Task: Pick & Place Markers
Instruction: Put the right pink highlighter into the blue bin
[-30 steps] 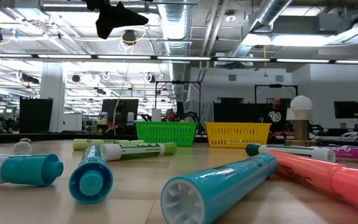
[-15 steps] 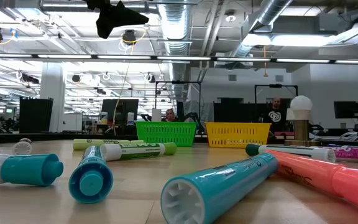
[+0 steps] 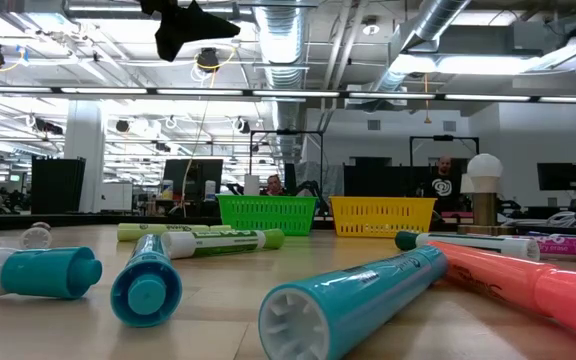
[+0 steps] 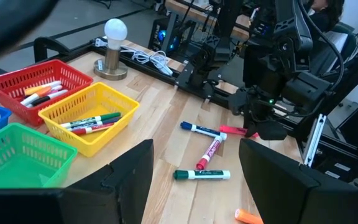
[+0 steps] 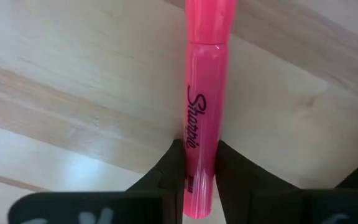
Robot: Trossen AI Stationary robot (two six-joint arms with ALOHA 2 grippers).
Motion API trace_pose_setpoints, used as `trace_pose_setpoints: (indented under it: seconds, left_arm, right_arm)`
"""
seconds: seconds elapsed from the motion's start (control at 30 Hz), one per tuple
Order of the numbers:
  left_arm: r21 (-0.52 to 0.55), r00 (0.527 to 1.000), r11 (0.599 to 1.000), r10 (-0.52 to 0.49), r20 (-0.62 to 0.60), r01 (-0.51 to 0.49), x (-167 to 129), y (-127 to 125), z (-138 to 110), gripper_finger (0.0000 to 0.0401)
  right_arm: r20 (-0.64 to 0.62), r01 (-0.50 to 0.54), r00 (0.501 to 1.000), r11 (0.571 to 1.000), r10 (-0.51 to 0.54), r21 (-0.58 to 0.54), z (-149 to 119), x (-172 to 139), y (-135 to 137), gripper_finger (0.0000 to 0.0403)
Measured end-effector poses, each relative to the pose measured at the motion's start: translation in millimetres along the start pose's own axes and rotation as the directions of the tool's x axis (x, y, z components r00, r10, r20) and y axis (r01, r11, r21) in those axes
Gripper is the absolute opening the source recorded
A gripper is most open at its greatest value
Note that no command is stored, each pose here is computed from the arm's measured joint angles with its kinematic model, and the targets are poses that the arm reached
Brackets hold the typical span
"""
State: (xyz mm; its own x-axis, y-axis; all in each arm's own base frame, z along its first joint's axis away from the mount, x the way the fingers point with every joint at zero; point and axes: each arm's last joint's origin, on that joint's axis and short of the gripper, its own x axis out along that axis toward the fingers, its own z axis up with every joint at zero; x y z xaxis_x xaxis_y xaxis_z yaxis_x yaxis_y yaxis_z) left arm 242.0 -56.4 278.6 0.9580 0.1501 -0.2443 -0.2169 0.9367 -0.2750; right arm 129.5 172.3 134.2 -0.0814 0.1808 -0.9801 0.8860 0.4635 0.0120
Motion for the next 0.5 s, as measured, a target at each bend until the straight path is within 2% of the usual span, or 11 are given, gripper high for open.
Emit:
trace_pose_setpoints:
  seconds: [0.27, 0.4, 0.5]
  left_arm:
    - [-0.009, 1.0, 1.0, -0.006, 0.018, 0.006, 0, -1, 2, 0.0236]
    - [-0.011, 1.0, 1.0, -0.006, 0.022, 0.007, 0, 0, 3, 0.0236]
    - [-0.014, 1.0, 1.0, -0.009, 0.028, 0.01, 0, -1, 3, 0.0236]
  right_arm:
    - [-0.006, -0.097, 0.995, 0.994, 0.098, 0.049, -12, -23, -13, 0.0056]
    - [0.074, -0.257, 0.964, 0.965, 0.254, 0.045, -14, -40, -19, 0.0056]
    - [0.176, -0.405, 0.901, 0.914, 0.397, 0.01, -13, -54, -22, 0.0056]
